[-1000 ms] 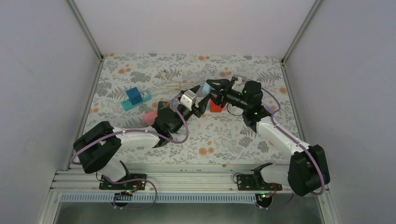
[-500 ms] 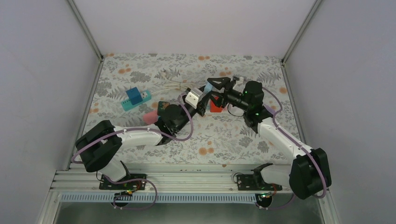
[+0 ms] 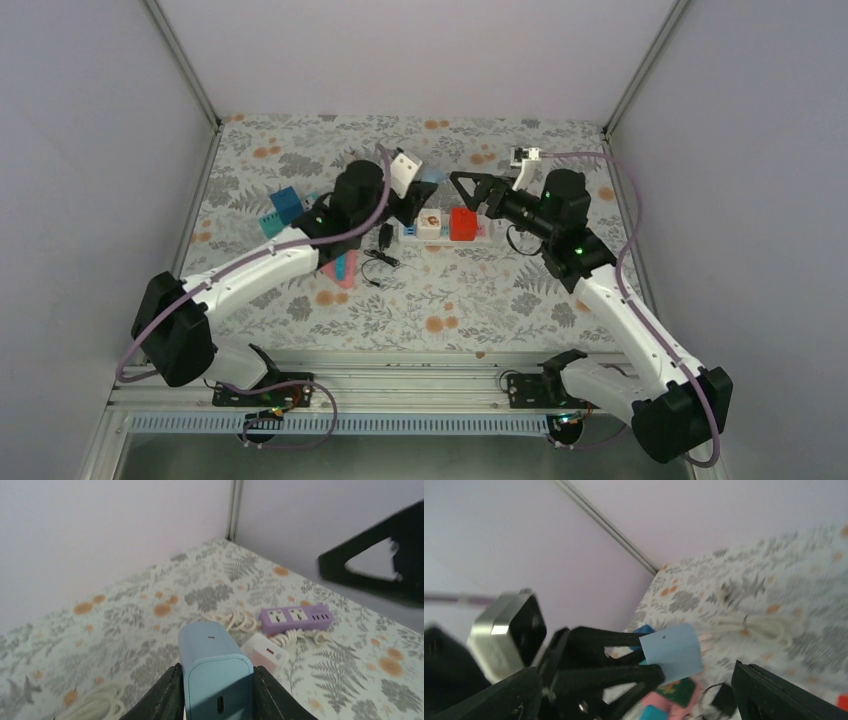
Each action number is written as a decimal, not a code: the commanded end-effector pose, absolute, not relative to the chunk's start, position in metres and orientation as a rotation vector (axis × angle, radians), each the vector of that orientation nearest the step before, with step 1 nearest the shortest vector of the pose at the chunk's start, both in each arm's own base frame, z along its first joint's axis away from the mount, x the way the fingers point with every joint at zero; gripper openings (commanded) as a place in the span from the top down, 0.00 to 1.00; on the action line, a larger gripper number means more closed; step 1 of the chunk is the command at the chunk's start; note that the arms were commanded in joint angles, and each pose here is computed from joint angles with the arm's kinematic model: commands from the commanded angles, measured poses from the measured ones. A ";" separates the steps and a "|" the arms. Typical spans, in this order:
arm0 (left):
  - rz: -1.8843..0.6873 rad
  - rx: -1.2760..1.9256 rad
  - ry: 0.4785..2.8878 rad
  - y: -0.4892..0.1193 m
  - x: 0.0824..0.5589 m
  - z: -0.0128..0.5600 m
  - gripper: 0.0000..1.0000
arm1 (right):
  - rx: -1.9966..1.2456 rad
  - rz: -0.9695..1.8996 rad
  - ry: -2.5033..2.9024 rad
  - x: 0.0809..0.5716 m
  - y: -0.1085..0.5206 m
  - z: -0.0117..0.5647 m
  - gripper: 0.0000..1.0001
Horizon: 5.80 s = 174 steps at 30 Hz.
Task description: Insert the plug
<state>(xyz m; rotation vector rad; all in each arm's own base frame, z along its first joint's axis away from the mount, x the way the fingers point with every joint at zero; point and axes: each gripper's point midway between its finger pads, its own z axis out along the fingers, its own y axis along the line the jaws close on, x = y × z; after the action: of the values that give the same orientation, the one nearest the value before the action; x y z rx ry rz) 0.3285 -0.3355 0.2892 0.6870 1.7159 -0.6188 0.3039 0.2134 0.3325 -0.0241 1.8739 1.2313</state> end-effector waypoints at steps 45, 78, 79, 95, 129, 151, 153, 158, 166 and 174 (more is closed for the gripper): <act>-0.951 0.811 2.230 -0.286 0.271 0.277 0.57 | -1.214 0.336 1.356 0.288 0.326 0.270 0.59; -0.772 0.624 1.521 -0.293 0.285 0.339 0.10 | -0.057 1.183 1.858 0.318 0.280 0.341 0.62; -0.775 0.621 1.511 -0.295 0.286 0.337 0.11 | -0.043 1.220 1.882 0.315 0.283 0.341 0.62; -0.874 0.496 1.332 -0.304 0.288 0.348 0.35 | 0.030 1.380 2.003 0.304 0.297 0.336 0.59; -0.693 1.131 0.953 -0.334 0.230 0.333 0.77 | -0.374 1.353 2.233 0.250 0.255 0.321 0.22; -0.584 0.708 1.349 -0.296 0.309 0.315 0.05 | 0.088 0.745 2.242 0.339 0.168 0.282 0.65; -0.579 0.606 1.399 -0.285 0.318 0.316 0.03 | 0.222 0.542 2.228 0.360 0.130 0.268 0.65; -0.494 0.336 1.551 -0.243 0.338 0.324 0.00 | 0.488 0.184 2.206 0.386 0.046 0.232 0.65; -0.439 0.245 1.550 -0.197 0.314 0.378 0.00 | 0.690 0.033 2.223 0.411 -0.011 0.177 0.64; -0.399 0.231 1.505 -0.174 0.293 0.404 0.00 | 0.801 -0.092 2.267 0.425 -0.030 0.135 0.61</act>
<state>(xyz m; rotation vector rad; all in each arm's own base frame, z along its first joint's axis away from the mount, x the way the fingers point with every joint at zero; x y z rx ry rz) 0.2925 -0.1832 0.4206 0.2330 1.4418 -0.4670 0.4122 -0.0093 0.1328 0.7117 2.3493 0.0072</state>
